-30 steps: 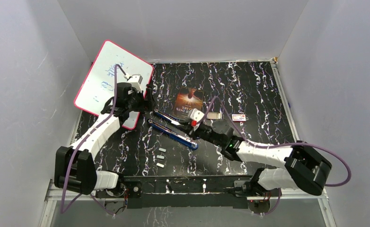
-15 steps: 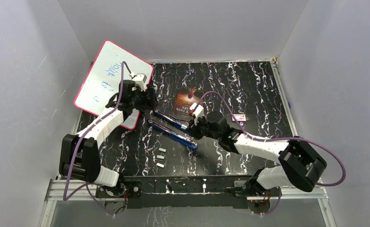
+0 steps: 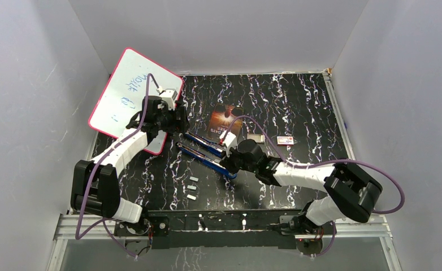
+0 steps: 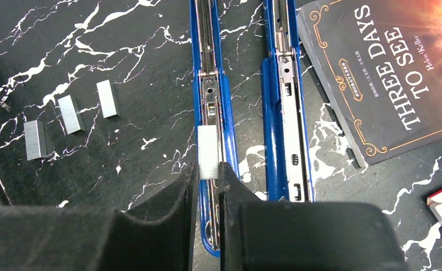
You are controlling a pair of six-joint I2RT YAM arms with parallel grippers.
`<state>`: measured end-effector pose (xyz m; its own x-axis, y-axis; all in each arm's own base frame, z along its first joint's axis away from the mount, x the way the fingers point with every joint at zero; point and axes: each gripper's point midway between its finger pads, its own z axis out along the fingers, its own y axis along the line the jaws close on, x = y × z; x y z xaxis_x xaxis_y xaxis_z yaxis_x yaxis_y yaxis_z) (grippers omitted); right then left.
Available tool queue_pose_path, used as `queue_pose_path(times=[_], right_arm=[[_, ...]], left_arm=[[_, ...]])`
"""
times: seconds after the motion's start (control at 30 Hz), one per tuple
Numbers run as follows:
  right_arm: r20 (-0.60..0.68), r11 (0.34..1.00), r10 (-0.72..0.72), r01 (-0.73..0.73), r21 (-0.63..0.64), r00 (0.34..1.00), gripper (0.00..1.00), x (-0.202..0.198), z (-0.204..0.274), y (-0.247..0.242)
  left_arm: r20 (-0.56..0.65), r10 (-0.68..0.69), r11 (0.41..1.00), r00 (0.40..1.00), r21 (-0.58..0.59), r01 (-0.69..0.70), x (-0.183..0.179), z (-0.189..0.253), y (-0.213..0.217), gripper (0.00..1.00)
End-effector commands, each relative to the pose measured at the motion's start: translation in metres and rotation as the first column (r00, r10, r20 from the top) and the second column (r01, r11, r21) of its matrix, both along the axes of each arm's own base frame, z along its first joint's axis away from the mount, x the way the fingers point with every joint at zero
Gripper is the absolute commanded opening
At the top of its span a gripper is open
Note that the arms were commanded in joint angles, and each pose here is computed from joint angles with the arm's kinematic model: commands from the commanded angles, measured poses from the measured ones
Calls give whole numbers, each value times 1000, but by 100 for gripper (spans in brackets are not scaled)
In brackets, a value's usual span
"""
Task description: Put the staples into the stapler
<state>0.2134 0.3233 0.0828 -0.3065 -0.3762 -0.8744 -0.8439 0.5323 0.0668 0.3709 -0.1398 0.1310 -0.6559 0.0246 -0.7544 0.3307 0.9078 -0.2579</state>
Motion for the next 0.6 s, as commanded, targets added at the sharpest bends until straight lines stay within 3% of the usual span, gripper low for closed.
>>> queue_pose_path(times=[0.0,0.57], right_arm=[[61,997,-49,45,66,997,0,14,22,12],[66,997,-47,43,62,997,0,7,23,25]], left_arm=[[28,-16,1000,999,-2,16,5,12,-1,80],[25,-13,1000,1000,-8,14,5,11,-2,82]])
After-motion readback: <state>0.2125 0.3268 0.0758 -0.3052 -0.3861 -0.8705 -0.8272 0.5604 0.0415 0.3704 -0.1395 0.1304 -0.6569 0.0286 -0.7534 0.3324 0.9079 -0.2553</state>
